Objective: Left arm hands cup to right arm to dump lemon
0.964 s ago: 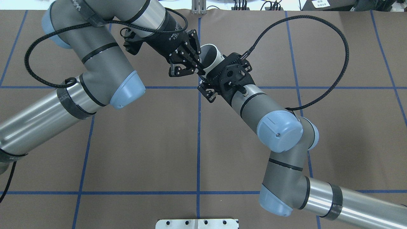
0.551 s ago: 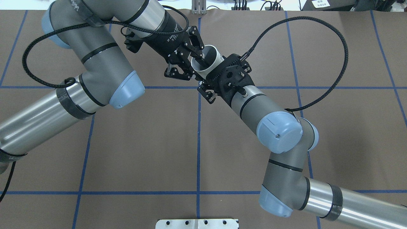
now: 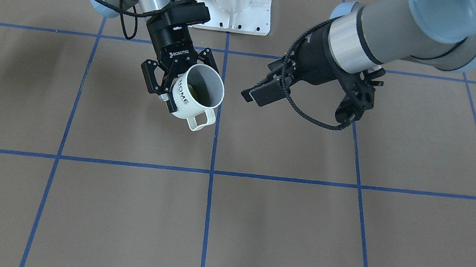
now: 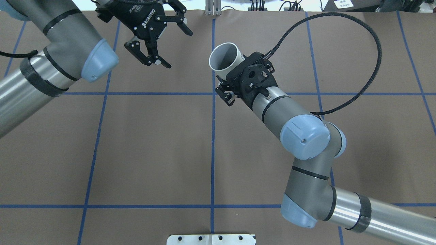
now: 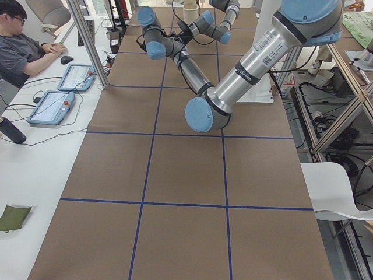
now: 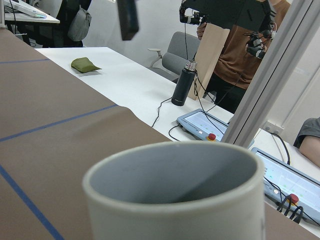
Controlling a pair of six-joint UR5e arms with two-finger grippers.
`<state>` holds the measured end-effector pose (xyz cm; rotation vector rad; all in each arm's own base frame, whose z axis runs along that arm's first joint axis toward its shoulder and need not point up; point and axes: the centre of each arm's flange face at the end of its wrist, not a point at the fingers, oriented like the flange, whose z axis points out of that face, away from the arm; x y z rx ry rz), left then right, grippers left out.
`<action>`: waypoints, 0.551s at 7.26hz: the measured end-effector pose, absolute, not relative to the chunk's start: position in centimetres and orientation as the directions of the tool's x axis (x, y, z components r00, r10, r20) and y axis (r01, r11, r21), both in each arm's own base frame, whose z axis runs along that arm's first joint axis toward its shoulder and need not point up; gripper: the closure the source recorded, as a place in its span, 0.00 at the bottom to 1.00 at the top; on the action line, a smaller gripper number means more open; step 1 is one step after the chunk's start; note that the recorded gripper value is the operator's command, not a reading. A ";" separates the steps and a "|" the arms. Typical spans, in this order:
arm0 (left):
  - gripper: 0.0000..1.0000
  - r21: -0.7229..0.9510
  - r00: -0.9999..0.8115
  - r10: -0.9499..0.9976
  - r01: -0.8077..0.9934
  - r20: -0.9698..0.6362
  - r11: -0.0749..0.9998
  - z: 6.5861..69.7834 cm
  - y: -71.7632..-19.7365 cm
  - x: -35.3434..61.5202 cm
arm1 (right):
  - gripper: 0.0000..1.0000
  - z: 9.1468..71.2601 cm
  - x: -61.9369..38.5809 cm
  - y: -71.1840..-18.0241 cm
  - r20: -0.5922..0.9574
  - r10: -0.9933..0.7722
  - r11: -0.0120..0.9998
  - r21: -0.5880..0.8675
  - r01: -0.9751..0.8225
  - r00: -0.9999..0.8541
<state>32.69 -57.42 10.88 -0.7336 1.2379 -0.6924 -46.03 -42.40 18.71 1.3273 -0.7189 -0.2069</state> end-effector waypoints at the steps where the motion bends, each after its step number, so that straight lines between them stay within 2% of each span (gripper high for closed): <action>1: 0.00 -0.752 0.200 -0.748 0.071 -0.633 0.655 13.5 -58.1 31.7 | 0.62 19.3 -45.2 -43.2 0.387 -0.506 0.279 0.919 -0.278 0.771; 4: 0.00 -0.557 0.256 -0.560 0.091 -0.788 0.826 24.3 -59.0 28.7 | 0.62 22.9 -41.3 -46.8 0.455 -0.492 0.377 0.880 -0.289 0.742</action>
